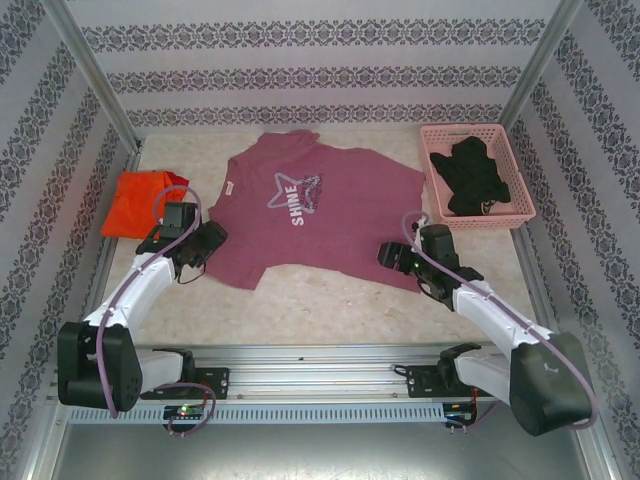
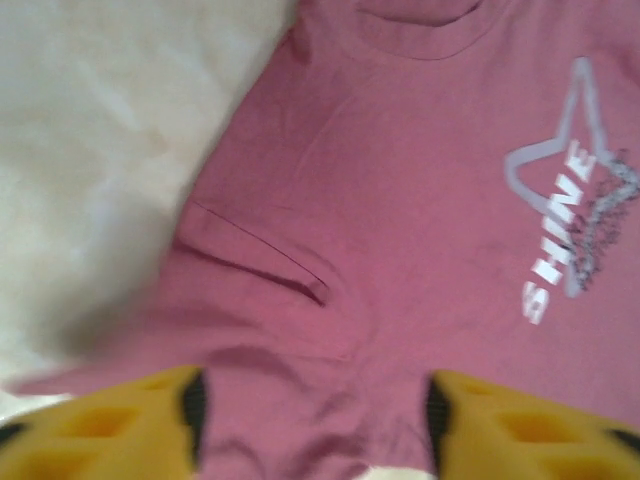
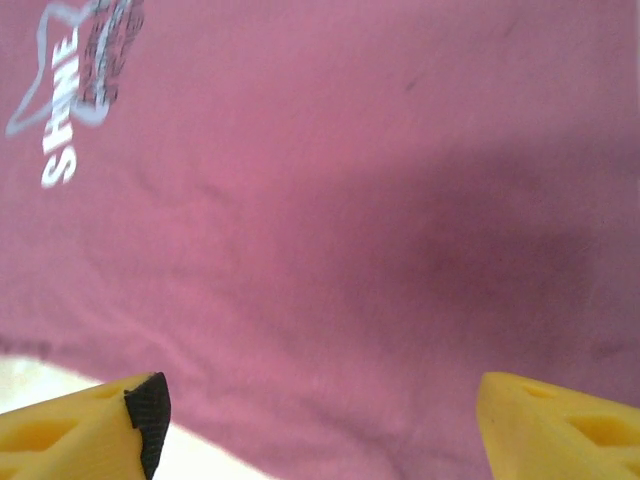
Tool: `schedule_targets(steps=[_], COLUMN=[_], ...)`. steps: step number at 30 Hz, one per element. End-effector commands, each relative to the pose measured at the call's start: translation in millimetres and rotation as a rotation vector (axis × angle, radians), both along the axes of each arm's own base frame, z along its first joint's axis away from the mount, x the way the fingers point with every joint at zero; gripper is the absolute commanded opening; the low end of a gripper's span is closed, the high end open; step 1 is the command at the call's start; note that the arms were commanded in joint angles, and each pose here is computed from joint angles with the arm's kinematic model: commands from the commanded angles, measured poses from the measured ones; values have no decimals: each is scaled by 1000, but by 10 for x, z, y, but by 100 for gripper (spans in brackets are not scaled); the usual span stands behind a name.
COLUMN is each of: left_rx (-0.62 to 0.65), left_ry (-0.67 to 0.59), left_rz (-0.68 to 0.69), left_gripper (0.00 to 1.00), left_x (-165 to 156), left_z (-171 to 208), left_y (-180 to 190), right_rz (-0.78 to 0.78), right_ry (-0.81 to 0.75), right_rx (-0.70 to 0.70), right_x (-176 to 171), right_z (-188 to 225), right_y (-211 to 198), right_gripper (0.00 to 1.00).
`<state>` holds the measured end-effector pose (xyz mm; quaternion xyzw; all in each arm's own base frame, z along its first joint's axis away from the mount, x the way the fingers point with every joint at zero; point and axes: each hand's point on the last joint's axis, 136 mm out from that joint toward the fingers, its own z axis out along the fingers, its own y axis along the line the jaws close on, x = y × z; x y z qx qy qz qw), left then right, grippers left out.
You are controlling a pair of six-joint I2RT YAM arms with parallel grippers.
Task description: Fold and stack the t-shirts
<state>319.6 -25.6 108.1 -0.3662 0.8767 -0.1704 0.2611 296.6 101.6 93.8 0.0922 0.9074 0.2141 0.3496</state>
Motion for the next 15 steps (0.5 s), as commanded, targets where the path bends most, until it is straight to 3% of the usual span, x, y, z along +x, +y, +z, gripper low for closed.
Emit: schedule_targets(steps=[1,6,15], left_rx=[95,166,7], left_ry=[-41,-83,-90], left_rz=[31,-30,-165], left_gripper=[100,100,100], left_x=[17,131,640], left_z=[139,322,-115], left_y=[173,50,-510], right_rz=[-88,-49,11], right_ry=[-80,-51,79], right_rx=[-6,-10,-37], right_x=[87,164,496], right_z=[246,207,-197], right_y=[-124,11,552], right_gripper=[81,80,79])
